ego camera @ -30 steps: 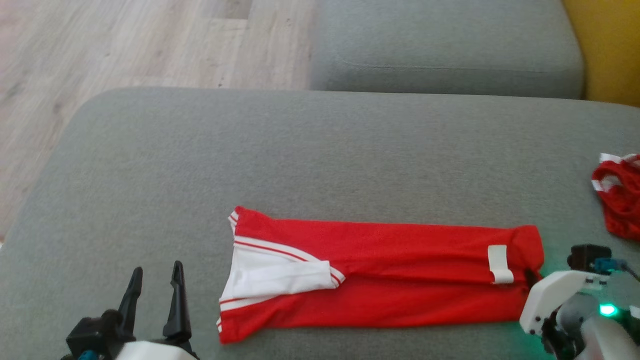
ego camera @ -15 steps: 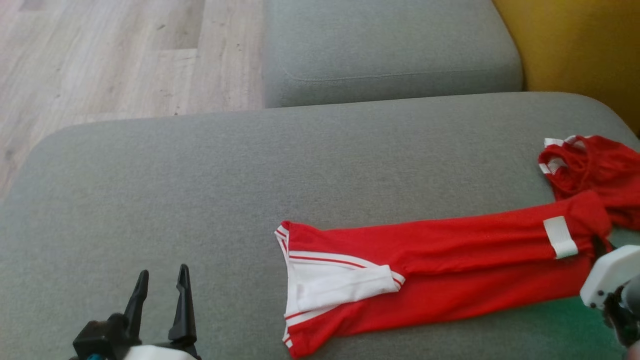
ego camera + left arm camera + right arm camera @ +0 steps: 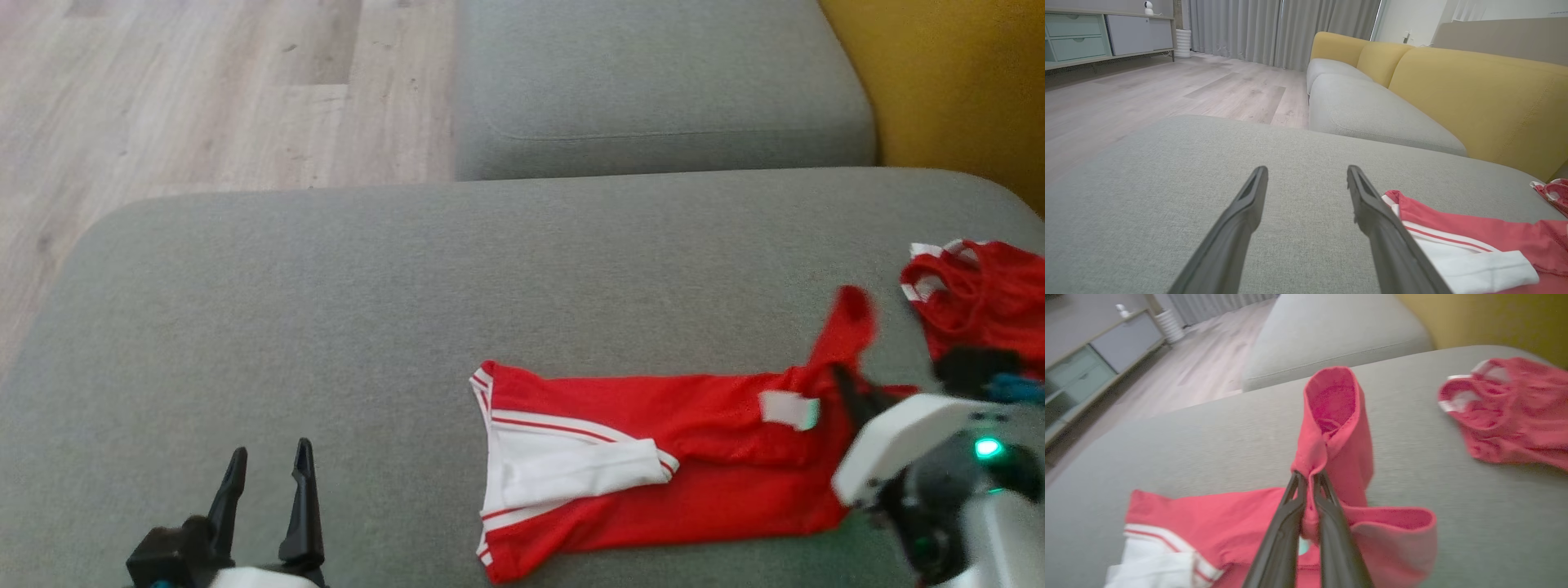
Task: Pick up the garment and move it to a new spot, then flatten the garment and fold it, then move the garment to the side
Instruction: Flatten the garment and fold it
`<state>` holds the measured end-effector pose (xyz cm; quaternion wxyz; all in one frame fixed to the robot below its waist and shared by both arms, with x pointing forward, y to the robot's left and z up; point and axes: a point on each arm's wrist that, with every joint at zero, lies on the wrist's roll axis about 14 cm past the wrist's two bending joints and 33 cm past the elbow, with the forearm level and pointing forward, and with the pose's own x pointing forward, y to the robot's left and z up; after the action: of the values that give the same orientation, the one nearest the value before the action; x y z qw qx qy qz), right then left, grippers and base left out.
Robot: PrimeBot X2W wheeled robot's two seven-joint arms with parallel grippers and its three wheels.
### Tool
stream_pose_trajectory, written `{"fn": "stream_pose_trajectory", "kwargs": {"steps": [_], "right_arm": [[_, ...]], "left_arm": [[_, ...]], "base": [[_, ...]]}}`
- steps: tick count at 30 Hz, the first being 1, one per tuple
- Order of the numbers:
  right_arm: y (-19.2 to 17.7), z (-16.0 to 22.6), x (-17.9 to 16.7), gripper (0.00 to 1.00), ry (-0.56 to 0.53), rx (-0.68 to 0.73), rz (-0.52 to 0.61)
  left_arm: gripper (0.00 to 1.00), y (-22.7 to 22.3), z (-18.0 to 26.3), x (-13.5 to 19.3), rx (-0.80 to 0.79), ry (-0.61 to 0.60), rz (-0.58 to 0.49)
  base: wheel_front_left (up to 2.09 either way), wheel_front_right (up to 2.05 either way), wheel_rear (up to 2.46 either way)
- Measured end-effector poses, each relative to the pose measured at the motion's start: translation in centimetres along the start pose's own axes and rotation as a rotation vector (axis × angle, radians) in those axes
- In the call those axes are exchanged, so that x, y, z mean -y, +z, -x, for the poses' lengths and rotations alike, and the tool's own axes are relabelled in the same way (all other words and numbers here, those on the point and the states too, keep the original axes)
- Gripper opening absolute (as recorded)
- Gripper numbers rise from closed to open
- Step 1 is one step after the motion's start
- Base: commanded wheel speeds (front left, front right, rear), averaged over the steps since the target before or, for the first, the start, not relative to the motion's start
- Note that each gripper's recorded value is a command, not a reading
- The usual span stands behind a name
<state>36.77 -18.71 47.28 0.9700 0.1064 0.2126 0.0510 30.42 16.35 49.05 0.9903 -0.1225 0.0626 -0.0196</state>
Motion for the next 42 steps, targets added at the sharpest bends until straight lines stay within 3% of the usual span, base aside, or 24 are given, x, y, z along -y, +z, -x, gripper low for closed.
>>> {"fn": "stream_pose_trajectory", "kwargs": {"steps": [14,20,27,28,29,30,31,42], "right_arm": [[-5.8,0.5,-16.9,0.0,0.486,-0.152,-0.09],[-8.0,0.4,-20.9,0.0,0.597,-0.211,-0.1],[-9.1,-1.1,-22.8,0.0,0.636,-0.26,-0.084],[-9.4,-1.2,-22.9,0.11,0.634,-0.268,-0.083],[-9.7,-1.3,-22.9,0.38,0.634,-0.274,-0.08],[-9.9,-1.4,-23.0,0.89,0.636,-0.277,-0.078],[-10.0,-1.4,-23.2,1.0,0.642,-0.28,-0.082],[-6.5,-1.3,-24.7,1.0,0.688,-0.137,-0.123]], "left_arm": [[1.0,0.1,1.7,-2.4,0.017,0.09,0.019],[1.0,0.4,1.8,-2.9,0.024,0.109,0.019],[1.0,0.5,1.9,-3.5,0.026,0.126,0.018],[1.0,0.4,2.0,-3.5,0.023,0.129,0.018],[1.0,0.3,2.0,-3.6,0.02,0.131,0.018],[1.0,0.2,2.0,-3.6,0.019,0.133,0.018],[1.0,0.2,2.0,-3.6,0.018,0.133,0.019],[1.0,-0.2,1.4,-2.1,0.007,0.085,0.017]], "base": [[0.0,0.0,0.0],[0.0,0.0,0.0],[0.0,0.0,0.0],[0.0,0.0,0.0],[0.0,0.0,0.0],[0.0,0.0,0.0],[0.0,0.0,0.0],[0.0,0.0,0.0]]}}
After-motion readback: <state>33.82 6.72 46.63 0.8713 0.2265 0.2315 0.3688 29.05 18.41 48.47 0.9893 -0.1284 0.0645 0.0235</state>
